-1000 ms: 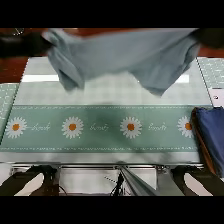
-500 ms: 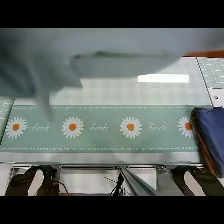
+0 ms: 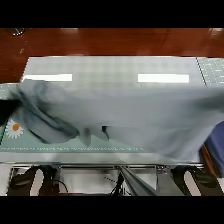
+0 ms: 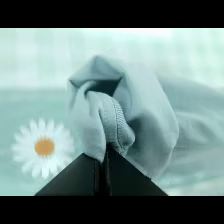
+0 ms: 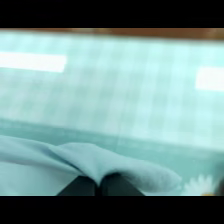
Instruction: Fold the shirts.
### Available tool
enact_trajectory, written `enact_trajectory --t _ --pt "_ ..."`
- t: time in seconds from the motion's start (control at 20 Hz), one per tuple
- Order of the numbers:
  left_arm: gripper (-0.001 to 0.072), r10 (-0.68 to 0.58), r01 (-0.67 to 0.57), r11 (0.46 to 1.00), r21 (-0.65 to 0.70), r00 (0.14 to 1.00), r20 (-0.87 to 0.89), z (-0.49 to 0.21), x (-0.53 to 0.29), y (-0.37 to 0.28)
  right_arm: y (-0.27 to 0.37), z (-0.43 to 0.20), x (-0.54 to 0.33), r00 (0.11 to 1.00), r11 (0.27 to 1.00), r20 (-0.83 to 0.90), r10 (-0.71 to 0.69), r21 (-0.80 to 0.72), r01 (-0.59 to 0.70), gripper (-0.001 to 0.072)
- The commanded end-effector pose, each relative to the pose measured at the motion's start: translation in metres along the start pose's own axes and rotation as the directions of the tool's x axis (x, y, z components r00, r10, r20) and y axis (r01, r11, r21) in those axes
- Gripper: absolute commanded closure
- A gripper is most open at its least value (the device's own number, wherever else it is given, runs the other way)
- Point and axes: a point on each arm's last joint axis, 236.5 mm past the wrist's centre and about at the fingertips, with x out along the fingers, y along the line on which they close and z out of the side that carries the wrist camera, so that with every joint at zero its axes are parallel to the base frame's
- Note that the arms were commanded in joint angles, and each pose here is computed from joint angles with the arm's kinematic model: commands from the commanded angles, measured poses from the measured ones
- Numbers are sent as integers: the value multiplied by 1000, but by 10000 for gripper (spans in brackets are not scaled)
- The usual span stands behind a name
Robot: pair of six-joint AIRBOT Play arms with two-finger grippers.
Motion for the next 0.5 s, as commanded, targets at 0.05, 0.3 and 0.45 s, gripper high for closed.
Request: enact_trajectory --t 0.05,0.3,0.45 --pt "687 -108 95 989 -110 987 -119 -79 103 35 -58 -91 107 975 985 -214 -55 148 88 691" --pt "686 -67 55 984 -168 995 -70 -61 171 58 -88 -75 212 976 956 -220 8 288 57 691" --pt "686 -9 -1 981 -193 999 -48 -29 204 77 -103 -59 271 963 930 -262 61 365 40 691"
